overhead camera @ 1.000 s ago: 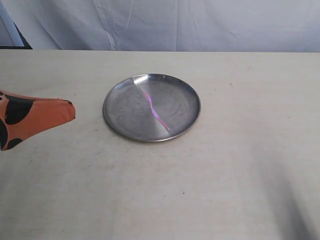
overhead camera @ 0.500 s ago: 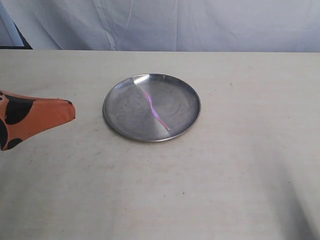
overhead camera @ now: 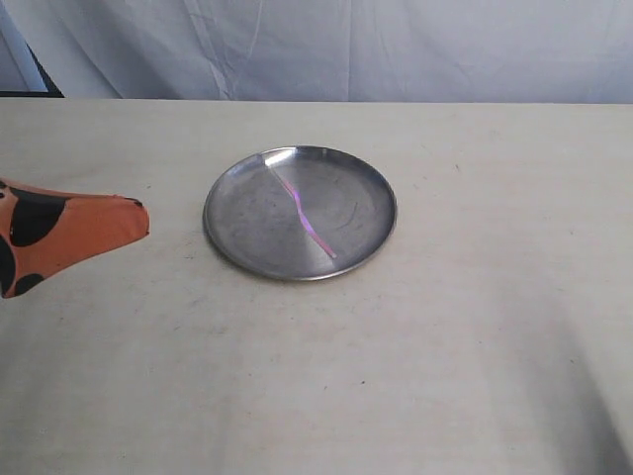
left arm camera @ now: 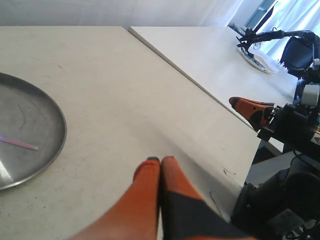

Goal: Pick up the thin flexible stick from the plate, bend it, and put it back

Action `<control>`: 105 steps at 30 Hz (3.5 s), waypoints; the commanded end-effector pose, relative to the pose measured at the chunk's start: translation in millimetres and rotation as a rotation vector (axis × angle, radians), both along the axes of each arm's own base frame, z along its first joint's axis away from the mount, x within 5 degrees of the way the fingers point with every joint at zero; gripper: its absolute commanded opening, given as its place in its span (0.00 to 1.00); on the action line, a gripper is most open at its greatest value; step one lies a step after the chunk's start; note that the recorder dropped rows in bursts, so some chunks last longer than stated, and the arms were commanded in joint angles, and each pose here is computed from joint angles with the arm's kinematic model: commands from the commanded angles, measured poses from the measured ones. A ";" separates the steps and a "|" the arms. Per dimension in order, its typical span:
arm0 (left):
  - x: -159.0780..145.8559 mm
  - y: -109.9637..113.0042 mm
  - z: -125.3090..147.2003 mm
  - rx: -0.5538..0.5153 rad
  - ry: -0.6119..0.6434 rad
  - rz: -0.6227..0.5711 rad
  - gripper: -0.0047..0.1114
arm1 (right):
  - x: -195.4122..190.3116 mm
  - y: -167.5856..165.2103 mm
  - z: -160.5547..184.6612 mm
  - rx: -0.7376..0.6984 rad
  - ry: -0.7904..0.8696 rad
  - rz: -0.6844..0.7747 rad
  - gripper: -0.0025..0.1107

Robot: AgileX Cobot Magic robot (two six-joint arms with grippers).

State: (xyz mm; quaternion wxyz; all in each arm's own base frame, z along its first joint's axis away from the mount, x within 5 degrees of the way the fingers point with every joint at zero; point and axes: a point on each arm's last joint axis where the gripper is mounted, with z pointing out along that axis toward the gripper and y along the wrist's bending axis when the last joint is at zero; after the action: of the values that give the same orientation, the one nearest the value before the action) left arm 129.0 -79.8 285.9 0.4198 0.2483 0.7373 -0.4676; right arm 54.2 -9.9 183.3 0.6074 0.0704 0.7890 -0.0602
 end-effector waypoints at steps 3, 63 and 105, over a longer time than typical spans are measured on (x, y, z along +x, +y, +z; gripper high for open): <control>-1.9 -0.5 0.3 -0.004 -0.005 -0.005 0.04 | -0.7 -4.0 0.8 -0.015 -0.015 -0.069 0.01; -66.6 82.1 -90.4 0.394 -0.344 1.080 0.04 | -0.7 -4.0 0.8 -0.013 -0.015 -0.069 0.01; -64.7 80.1 -100.3 0.470 -0.250 1.021 0.04 | 0.2 0.4 0.8 -0.013 -0.016 0.012 0.01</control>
State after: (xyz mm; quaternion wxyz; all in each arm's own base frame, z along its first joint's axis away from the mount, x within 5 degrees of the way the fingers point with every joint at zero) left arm 63.9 0.5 186.4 0.6091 0.0055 0.7930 0.0091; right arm 54.2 -9.6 183.4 0.6078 0.0671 0.7891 -0.0593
